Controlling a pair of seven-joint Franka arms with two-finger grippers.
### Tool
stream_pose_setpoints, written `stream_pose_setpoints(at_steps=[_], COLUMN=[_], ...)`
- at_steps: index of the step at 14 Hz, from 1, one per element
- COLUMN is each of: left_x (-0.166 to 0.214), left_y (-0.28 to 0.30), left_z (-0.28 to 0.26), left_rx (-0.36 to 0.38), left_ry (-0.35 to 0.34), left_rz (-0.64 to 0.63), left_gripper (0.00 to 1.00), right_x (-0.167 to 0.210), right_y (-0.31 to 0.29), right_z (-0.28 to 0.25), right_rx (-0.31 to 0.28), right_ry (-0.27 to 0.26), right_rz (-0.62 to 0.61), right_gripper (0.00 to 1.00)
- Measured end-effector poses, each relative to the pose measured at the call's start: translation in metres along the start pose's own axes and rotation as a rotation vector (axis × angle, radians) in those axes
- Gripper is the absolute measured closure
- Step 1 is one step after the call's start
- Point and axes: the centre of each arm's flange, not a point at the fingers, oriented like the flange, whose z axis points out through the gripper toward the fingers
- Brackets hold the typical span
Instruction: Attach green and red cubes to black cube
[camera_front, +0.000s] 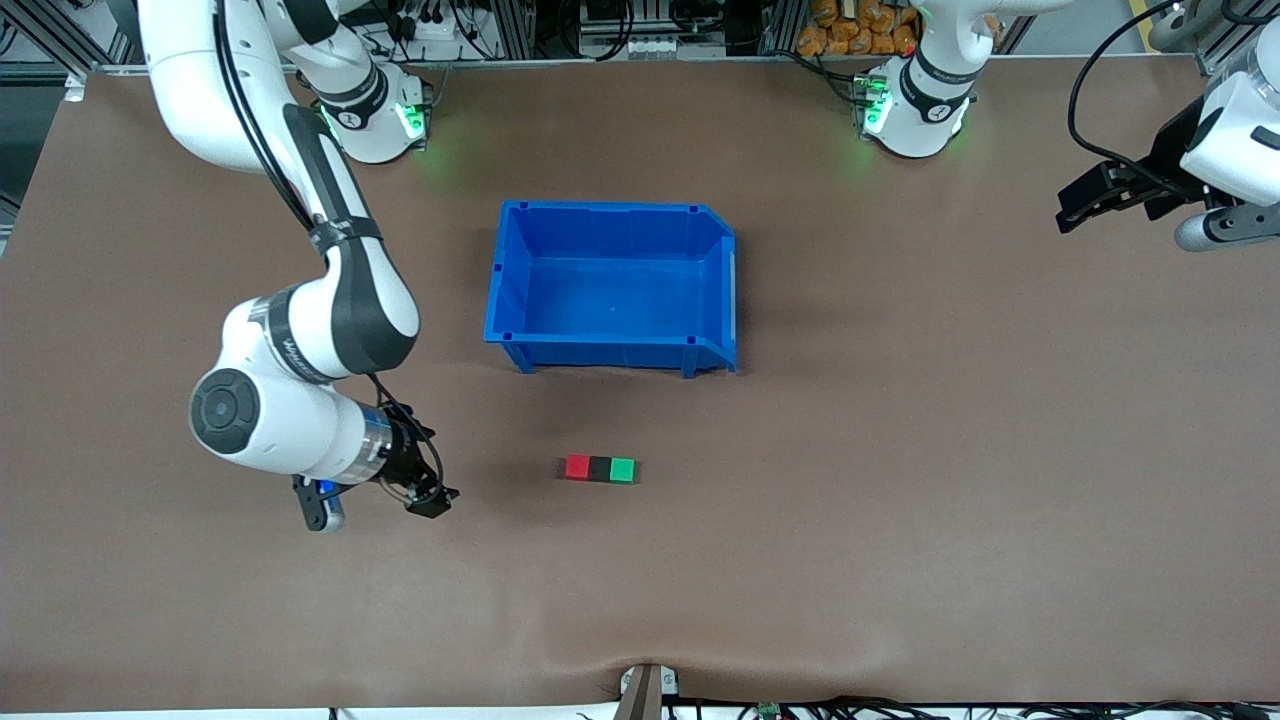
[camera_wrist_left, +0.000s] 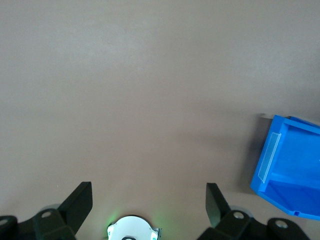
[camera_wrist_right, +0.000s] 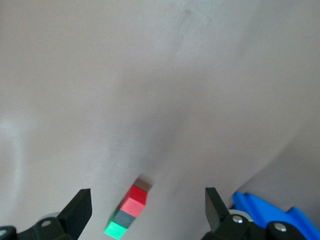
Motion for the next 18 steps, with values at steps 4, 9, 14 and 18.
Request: stream_pose_setpoints(at_steps=[4, 9, 14, 18], left_x=[0.000, -0.001, -0.001, -0.001], left_y=[0.002, 0.003, 0.003, 0.003], left_z=[0.000, -0.003, -0.006, -0.006], left_rx=[0.000, -0.001, -0.003, -0.003], left_ry=[0.001, 0.006, 0.012, 0.013], left_rz=[0.003, 0.005, 0.006, 0.006], left_gripper=[0.00, 0.00, 0.00, 0.00], right_x=[0.028, 0.058, 0.064, 0.080], right_y=[0.018, 0.040, 0.047, 0.057], right_z=[-0.024, -0.056, -0.069, -0.081], right_rx=[-0.034, -0.063, -0.106, -0.111], right_ry=[-0.022, -0.030, 0.033, 0.035], right_rz=[-0.096, -0.196, -0.280, -0.347], right_gripper=[0.00, 0.00, 0.00, 0.00])
